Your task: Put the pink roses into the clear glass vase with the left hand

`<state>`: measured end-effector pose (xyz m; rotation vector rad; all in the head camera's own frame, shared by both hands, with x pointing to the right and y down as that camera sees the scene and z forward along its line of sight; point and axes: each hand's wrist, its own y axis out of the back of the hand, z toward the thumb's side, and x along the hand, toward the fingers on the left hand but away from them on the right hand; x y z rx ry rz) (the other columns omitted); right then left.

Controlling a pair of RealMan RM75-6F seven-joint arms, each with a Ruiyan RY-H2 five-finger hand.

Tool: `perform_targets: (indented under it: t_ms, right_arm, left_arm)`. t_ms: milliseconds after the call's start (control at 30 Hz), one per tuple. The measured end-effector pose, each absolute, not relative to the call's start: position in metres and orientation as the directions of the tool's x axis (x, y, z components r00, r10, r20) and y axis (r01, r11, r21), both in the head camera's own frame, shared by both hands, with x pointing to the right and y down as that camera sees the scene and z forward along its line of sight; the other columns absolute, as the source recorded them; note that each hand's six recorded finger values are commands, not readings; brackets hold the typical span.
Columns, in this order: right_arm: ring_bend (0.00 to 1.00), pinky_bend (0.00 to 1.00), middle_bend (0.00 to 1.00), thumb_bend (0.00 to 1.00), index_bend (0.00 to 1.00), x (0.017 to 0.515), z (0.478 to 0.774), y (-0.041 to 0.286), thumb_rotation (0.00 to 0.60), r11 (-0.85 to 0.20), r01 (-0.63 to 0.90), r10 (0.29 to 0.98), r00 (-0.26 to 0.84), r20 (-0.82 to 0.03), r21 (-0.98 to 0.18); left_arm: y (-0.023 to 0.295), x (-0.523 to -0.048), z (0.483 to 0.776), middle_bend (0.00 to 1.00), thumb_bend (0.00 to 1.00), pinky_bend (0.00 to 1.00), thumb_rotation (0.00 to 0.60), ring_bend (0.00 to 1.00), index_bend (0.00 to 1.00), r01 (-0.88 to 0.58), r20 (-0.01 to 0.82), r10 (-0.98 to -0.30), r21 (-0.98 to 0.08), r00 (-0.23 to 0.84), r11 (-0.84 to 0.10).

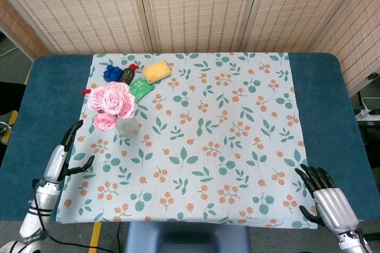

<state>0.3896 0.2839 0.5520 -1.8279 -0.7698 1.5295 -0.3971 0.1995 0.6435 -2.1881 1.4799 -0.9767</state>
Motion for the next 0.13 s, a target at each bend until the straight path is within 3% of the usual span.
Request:
perform_targets:
  t_ms: [133]
  right_arm:
    - [0.00, 0.00, 0.00, 0.21, 0.00, 0.389, 0.555, 0.285, 0.600, -0.635, 0.029, 0.766, 0.154, -0.624, -0.772]
  left_arm:
    - [0.234, -0.419, 0.635, 0.00, 0.34, 0.00, 0.600, 0.00, 0.00, -0.467, 0.415, -0.886, -0.754, 0.206, -0.462]
